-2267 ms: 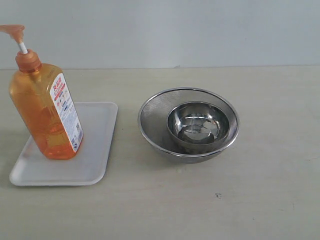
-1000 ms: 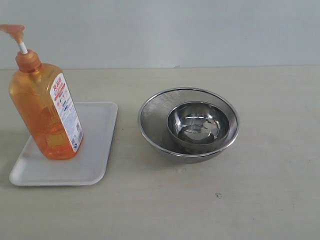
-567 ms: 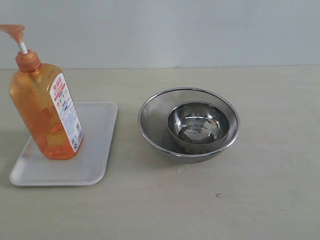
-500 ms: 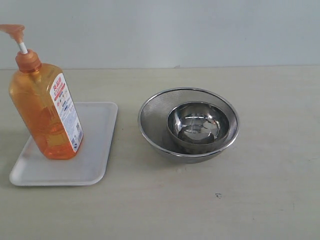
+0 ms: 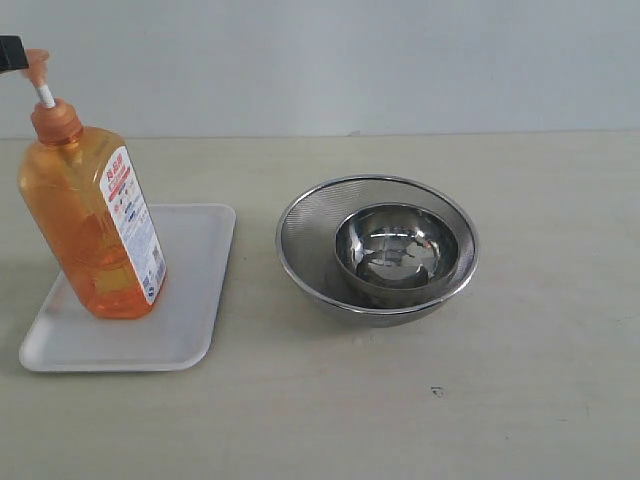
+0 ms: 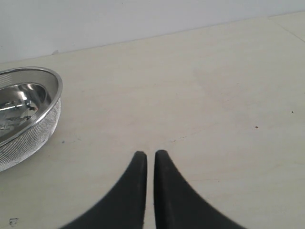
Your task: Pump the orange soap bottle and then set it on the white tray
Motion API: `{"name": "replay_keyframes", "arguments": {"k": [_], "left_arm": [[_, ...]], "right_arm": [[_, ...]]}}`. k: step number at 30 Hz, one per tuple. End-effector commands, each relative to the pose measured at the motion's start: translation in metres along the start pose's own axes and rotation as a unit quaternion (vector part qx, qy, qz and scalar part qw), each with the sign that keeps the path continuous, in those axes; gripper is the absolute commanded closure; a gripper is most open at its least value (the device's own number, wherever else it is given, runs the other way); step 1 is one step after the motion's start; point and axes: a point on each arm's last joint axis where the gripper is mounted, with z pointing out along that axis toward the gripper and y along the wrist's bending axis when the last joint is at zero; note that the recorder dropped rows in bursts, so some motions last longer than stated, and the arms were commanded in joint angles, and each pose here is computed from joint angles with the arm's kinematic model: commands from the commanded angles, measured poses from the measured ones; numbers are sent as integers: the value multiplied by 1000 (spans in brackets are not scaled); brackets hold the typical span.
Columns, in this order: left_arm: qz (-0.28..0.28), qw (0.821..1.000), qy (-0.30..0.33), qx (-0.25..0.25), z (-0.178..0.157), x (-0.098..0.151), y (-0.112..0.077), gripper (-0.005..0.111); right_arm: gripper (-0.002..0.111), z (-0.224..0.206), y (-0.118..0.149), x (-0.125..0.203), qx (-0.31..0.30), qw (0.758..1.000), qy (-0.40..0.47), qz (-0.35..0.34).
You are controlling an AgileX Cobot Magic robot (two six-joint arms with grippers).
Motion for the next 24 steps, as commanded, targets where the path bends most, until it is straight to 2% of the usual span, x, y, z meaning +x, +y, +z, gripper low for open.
{"name": "replay_keyframes", "arguments": {"k": [1, 7, 24], "left_arm": [[0, 1000, -7, 7, 1, -5, -1, 102], [6, 1000, 6, 6, 12, -2, -3, 102], [13, 1000, 2, 18, 30, -14, -10, 102]], "right_arm": [[107, 0, 0, -1, 0, 1000, -6, 0], [107, 0, 0, -1, 0, 1000, -6, 0], [107, 0, 0, -1, 0, 1000, -6, -2]]}}
